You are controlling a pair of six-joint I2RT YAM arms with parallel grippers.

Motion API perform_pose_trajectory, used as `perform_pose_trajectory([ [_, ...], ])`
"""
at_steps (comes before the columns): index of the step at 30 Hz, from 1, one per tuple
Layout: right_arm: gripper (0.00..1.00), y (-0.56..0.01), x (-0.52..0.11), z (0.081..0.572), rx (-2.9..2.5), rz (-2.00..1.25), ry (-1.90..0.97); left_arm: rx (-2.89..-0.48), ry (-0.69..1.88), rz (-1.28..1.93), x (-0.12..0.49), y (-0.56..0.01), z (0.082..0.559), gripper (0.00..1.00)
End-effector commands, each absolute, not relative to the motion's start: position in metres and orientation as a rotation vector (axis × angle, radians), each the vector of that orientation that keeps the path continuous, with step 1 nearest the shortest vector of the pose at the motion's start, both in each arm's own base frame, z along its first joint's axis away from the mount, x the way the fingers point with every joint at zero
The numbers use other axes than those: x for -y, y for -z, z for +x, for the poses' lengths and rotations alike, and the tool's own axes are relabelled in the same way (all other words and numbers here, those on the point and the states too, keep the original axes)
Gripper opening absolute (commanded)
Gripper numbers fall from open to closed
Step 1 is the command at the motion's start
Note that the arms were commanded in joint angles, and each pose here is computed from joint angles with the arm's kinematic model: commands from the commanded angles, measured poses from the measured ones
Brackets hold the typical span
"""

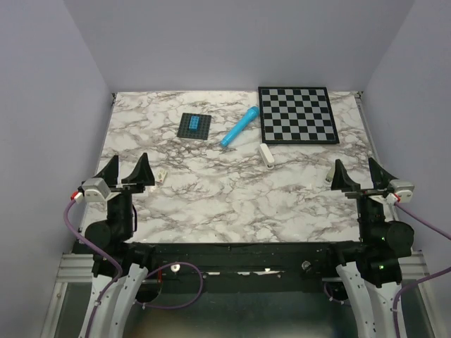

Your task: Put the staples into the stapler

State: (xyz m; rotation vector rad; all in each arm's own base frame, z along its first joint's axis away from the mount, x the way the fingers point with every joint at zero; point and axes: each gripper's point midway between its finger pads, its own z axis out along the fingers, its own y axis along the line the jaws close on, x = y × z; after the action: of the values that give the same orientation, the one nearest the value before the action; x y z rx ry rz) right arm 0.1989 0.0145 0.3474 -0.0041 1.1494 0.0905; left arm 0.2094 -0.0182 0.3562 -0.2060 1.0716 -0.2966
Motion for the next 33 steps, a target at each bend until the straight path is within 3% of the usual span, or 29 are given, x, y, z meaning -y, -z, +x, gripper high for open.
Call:
perform_pose_trajectory([
  [1, 1.0, -0.348, -0.016, 0.197, -1.158, -0.006, -0.108, -1.094, 0.272, -0.26, 0.009, -0.36, 0.211, 0.99],
  [9, 1.0, -0.351, -0.017, 0.19, -1.125, 0.023, -0.145, -1.316, 0.241, -0.253, 0.019, -0.337, 0.245, 0.99],
  [22, 1.0, -0.353, -0.014, 0.182, -1.093, 0.063, -0.167, -2.0, 0.063, -0.257, 0.031, -0.215, 0.301, 0.99],
  [33, 1.0, -0.353, -0.025, 0.179, -1.076, 0.012, -0.215, -2.383, -0.007, -0.253, 0.009, -0.12, 0.336, 0.99],
])
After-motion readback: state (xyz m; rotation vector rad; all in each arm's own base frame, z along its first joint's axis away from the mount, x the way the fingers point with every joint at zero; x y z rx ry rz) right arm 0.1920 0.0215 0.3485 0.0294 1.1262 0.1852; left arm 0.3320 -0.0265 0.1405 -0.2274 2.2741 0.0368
